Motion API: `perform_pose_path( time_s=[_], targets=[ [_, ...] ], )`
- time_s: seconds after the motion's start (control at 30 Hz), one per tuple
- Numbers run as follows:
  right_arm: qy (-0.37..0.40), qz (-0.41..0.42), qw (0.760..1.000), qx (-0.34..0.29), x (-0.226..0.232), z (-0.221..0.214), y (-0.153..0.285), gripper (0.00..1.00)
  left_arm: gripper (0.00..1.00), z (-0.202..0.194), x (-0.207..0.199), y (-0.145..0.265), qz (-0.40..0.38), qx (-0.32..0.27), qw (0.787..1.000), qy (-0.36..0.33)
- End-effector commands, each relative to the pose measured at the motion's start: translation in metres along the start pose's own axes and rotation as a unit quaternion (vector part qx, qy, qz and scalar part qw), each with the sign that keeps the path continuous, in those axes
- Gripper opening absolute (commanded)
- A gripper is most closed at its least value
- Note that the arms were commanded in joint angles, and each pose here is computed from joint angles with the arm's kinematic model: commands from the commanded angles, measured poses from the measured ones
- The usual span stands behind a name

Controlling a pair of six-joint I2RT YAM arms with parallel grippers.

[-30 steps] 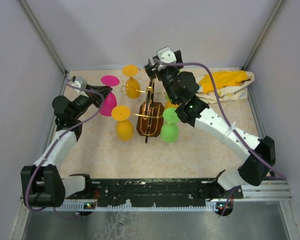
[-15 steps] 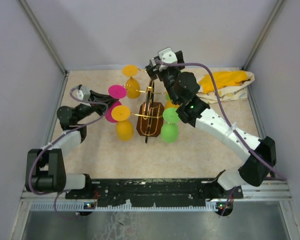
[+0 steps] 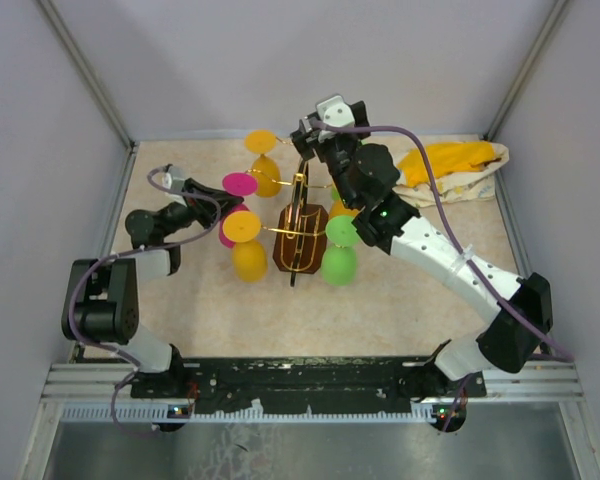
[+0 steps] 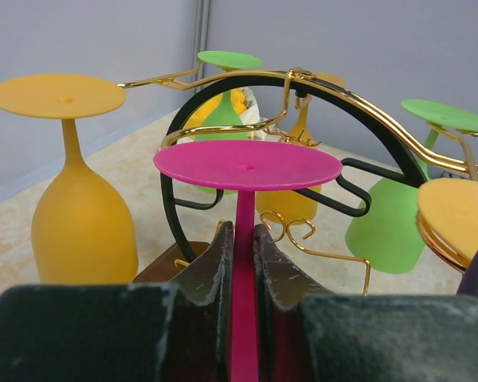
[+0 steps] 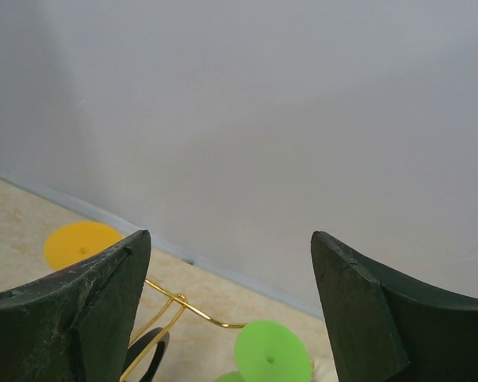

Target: Place the wine glass upside down on the wine glass rack

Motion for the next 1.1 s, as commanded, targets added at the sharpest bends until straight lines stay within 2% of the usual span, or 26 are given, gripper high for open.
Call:
perform_pose_path(
  time_s=[0.0, 0.33, 0.83, 1.07],
  targets=[
    [-0.004, -0.025, 0.999, -0.029, -0.014, 0.021, -0.001, 0.82, 0.0, 0.021, -0.002, -0.009, -0.041, -0.036, 0.996, -0.076],
    [0.006, -0.027, 0.999, -0.025, -0.013, 0.021, -0.007, 0.82, 0.0, 0.01, 0.001, -0.024, -0.061, -0.038, 0.995, -0.073],
    [0.017, -0.024, 0.999, -0.023, -0.008, 0.015, -0.013, 0.84, 0.0, 0.021, -0.016, -0.037, -0.081, -0.062, 0.991, -0.086],
    [0.019, -0.023, 0.999, -0.02, -0.007, 0.012, -0.014, 0.84, 0.0, 0.018, -0.01, -0.041, -0.076, -0.062, 0.991, -0.088]
  ],
)
Point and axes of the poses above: each gripper's point midway between its finger pads, its own y axis back along the fingers, its own x axis along the line the jaws close on, z = x × y, the point moved 6 cm from there along y, back along the fingers, and after that the axes turned 3 degrees about -y, right-handed, at the moved point
